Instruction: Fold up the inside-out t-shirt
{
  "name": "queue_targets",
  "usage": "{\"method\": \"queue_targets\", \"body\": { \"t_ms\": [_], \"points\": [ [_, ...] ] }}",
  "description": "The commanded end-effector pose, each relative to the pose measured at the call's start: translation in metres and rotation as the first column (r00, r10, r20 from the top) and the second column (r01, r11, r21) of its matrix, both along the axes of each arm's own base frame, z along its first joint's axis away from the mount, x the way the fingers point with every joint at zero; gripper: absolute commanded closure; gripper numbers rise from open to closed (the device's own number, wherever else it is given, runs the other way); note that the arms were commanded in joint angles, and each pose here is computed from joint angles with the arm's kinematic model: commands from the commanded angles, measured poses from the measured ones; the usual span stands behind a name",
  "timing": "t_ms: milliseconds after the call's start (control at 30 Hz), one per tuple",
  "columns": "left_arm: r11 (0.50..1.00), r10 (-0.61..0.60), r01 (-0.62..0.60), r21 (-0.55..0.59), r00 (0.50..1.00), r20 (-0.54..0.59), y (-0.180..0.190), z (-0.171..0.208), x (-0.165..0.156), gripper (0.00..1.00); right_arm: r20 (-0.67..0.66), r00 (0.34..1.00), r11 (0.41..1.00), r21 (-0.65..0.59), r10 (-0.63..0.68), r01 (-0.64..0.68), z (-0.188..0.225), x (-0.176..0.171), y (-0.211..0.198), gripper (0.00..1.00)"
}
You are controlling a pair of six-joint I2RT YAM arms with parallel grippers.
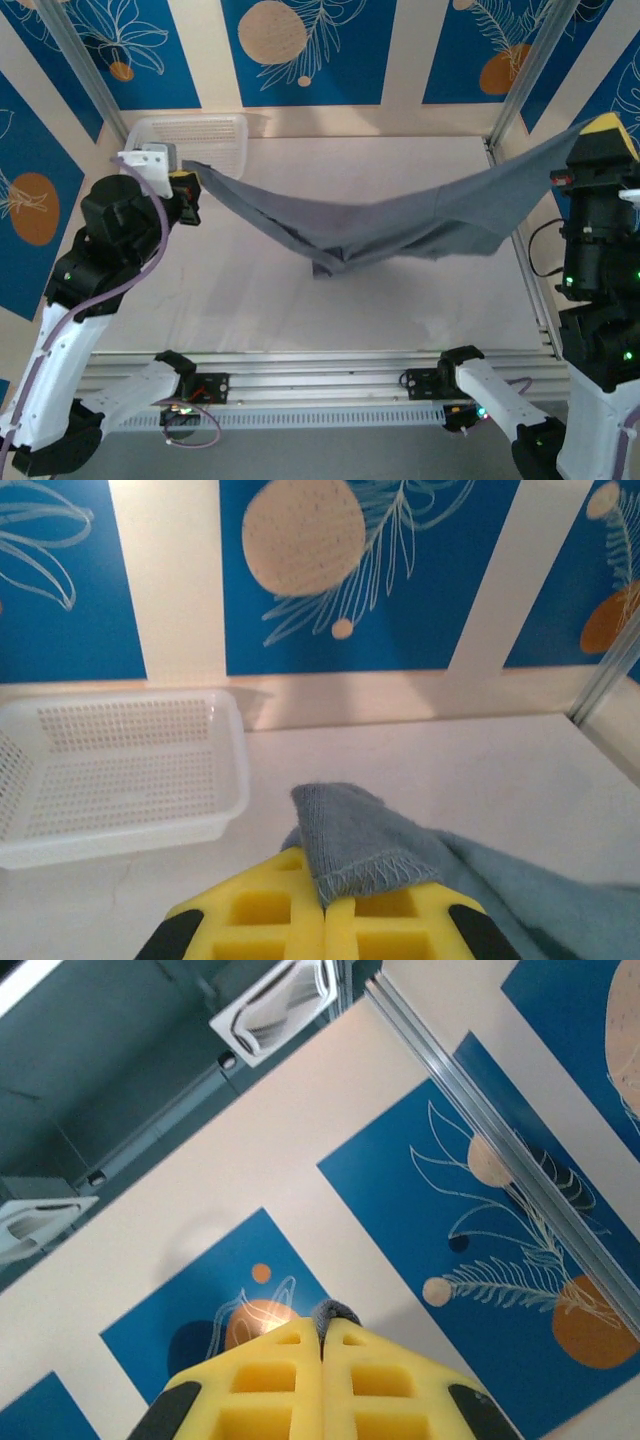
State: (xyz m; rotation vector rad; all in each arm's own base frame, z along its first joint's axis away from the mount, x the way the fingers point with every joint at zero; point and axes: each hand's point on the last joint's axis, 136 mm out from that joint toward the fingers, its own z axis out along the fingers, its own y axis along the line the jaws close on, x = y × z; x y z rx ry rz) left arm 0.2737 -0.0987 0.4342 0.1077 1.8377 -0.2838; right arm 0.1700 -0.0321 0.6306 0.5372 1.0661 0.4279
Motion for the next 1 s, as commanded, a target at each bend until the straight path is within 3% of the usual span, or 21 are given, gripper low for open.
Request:
{"method": "queue_targets", "body": {
  "t_ms": [0,133,200,300,400,467,567,667,767,867,967],
  "points": [
    [0.997,-0.054,0.048,-0.059,0.992,-0.111,-0.017,-0.028,0.022,1.0,-0.115,0.99,0.997,0.02,-0.076,0.079,-0.022,0.026,-0.009,1.0],
    [0.991,-0.097,0.065,-0.115,0.948,-0.302,-0.042,-0.089,0.071,1.0,-0.357,0.919,0.985,-0.099,-0.168,0.141,-0.081,0.084,-0.008,1.0],
    [0.991,-0.099,0.056,-0.118,0.914,-0.393,-0.058,-0.132,0.104,1.0,-0.512,0.83,0.973,-0.169,-0.222,0.157,-0.134,0.123,-0.011,1.0],
    [0.992,-0.086,0.031,-0.122,0.875,-0.476,-0.075,-0.19,0.147,0.98,-0.702,0.684,0.98,-0.164,-0.199,0.116,-0.223,0.163,-0.013,1.0],
    [0.997,-0.062,0.024,-0.077,0.849,-0.525,-0.083,-0.229,0.176,0.73,-0.812,0.577,0.994,-0.047,-0.095,0.097,-0.297,0.176,-0.015,1.0],
    [0.999,-0.044,0.031,-0.031,0.827,-0.56,-0.082,-0.236,0.179,0.64,-0.841,0.54,0.996,0.03,-0.023,0.089,-0.325,0.176,-0.012,1.0],
    [0.999,-0.038,0.047,0.0,0.808,-0.588,-0.081,-0.234,0.156,0.56,-0.849,0.528,0.994,0.077,0.025,0.076,-0.344,0.169,-0.007,1.0],
    [0.987,0.037,0.074,0.141,0.756,-0.654,-0.097,-0.251,0.105,0.63,-0.844,0.528,0.989,0.138,0.092,0.049,-0.358,0.159,0.003,1.0],
    [0.942,0.113,0.152,0.298,0.694,-0.711,-0.122,-0.282,0.05,0.66,-0.828,0.525,0.973,0.23,0.195,0.001,-0.369,0.147,0.021,1.0],
    [0.925,0.168,0.165,0.342,0.63,-0.758,-0.134,-0.315,0.013,0.67,-0.817,0.518,0.963,0.266,0.254,-0.053,-0.376,0.14,0.037,1.0],
    [0.917,0.2,0.159,0.367,0.612,-0.765,-0.137,-0.339,0.001,0.68,-0.84,0.482,0.967,0.243,0.247,-0.073,-0.382,0.134,0.042,1.0]
  ]
}}
